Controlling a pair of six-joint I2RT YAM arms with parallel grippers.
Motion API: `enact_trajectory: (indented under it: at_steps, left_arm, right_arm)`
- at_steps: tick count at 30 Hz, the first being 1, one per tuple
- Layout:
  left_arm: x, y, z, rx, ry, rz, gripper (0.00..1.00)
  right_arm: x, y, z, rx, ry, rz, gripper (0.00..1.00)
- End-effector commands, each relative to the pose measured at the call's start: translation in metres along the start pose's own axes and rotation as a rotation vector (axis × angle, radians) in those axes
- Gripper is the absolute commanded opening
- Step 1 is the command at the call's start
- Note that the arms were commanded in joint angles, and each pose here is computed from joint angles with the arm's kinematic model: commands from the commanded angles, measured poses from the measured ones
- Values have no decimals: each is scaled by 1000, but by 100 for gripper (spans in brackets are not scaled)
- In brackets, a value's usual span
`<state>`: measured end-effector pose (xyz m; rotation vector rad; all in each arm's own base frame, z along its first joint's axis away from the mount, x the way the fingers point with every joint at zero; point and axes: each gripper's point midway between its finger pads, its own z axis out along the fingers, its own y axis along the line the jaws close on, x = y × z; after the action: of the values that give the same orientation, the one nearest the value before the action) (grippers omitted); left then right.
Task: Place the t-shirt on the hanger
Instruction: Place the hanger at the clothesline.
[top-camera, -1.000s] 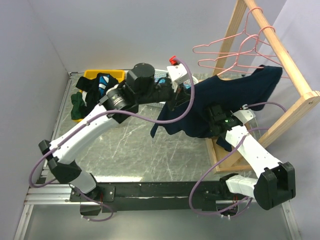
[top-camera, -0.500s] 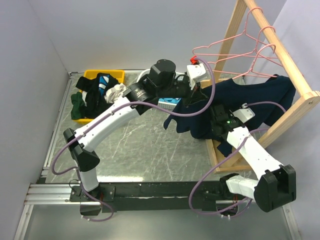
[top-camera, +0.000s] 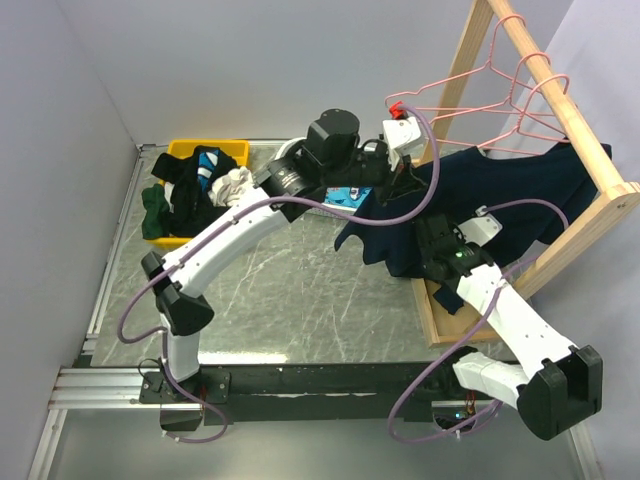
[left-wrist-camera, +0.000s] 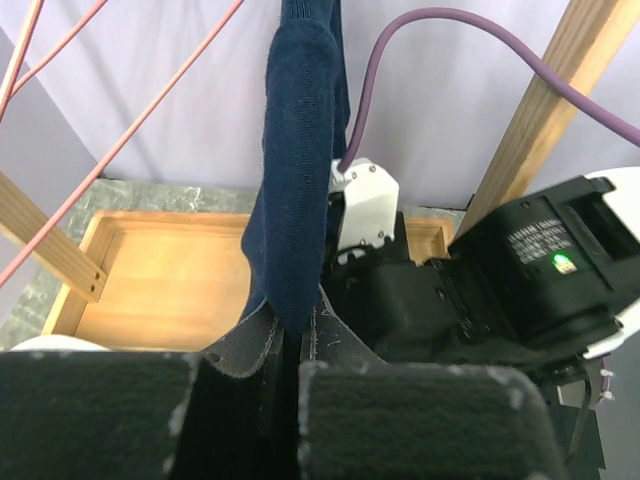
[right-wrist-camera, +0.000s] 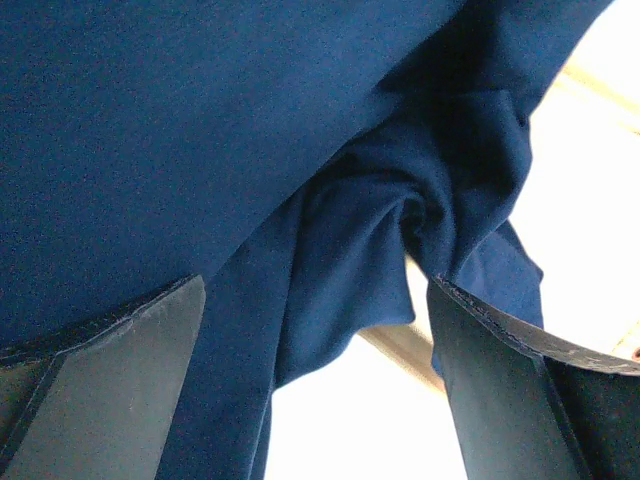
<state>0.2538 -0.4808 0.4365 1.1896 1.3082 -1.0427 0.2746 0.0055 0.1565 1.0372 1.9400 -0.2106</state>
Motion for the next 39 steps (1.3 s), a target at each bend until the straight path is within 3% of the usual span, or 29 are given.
enact_trajectory:
  at_steps: [1,20,23,24,26,27,28,31,39]
  left_arm:
    - [-52,-10,4,41,-161,74,1]
    - [-23,-25,38,95,-104,19,3]
    - [-22,-24,38,90,-106,12,12]
    - [-22,-24,38,89,-106,12,23]
    - [-22,-22,39,81,-109,9,29]
    - [-21,-22,39,80,-111,10,42]
    - [-22,-20,38,69,-117,8,49]
    - [-30,-22,33,63,-143,23,56]
    - [-47,-13,7,13,-200,-8,89]
  right_arm:
    - [-7,14,-12,-78,-18,49,100]
    - [12,19,-23,-133,35,38,100]
    - [19,21,-26,-138,75,45,100]
    - [21,22,-27,-144,83,43,100]
    - [27,24,-29,-154,106,35,100]
    - [28,25,-30,-161,114,34,100]
    - [30,22,-31,-152,122,29,100]
    - [30,21,-37,-165,138,30,100]
    - [42,19,-47,-202,217,-2,100]
